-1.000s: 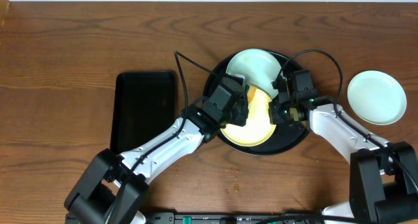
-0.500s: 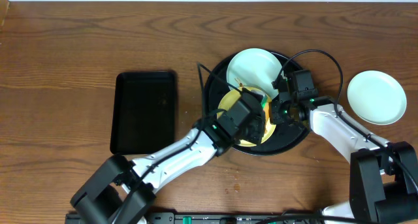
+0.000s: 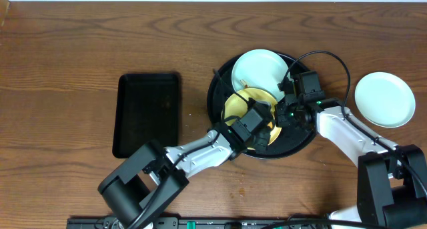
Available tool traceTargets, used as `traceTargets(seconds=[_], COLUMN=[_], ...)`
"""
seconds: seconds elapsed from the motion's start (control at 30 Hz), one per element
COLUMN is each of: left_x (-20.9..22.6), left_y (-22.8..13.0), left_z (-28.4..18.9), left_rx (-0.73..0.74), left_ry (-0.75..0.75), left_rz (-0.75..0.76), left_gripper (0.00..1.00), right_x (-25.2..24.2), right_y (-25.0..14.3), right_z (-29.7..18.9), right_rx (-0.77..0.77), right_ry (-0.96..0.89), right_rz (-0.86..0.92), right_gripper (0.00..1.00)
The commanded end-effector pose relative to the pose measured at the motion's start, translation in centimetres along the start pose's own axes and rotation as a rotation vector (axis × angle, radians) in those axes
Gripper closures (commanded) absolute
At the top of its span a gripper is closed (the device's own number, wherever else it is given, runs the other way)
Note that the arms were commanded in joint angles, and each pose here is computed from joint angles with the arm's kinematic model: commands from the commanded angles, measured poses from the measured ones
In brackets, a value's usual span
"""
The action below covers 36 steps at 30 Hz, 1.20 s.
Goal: Clean dirty plates on tray and stack at the side
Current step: 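Scrub the tilted yellow plate's underside with the left-gripper sponge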
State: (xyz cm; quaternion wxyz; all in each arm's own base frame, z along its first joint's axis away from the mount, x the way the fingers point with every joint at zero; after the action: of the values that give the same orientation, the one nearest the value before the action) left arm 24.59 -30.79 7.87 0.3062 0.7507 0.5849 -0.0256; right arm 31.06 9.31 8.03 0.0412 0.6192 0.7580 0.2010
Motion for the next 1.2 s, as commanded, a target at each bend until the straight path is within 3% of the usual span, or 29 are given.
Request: traceTargets(seconds=[0.0,0.27,0.43,0.73,1.17], left_x=[2.8,6.8,8.2,6.2,6.9], left_y=[1.5,4.0,6.1,9.6,9.9], left_z=[-0.7,-1.4,-2.2,-4.2,-2.7], left_rx=[-0.054,-0.143,-0.195,-0.365,-0.400], left_ry=[0.105,0.247,0.260,0.167,0.201], left_rz=[-0.037,-0.054,-0.061,-0.062,-0.050], left_gripper=[0.93,0.93,0.93,0.93,0.93], right_x=[-0.7,-0.7,-0.7,-0.6,-0.5], right_y=[-1.1,-1.1,-1.1,-1.1,-1.1], right_z=[0.7,0.7,0.7,0.7,0.7], right_rx=[0.044,0.044,0.044,0.044,0.045], right_ry=[-0.031,-0.032,-0.032,-0.031,-0.014], right_rz=[0.006,0.009,0.009,0.009,0.009], right_gripper=[0.99,0.99,0.99,0.99,0.99])
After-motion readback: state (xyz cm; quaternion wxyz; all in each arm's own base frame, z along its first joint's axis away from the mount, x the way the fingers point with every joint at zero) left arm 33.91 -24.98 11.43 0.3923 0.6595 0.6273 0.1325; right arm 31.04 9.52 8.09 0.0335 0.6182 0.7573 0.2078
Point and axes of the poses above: each gripper's point midway between its finger pads, its own z axis out along the fingers, its own x axis along the line the jaws close on, y = z × x, the point moved 7 cm from there along -z, back along the fingers, and after that the axes turned 3 degrees about -z, right-handed, at the moved point
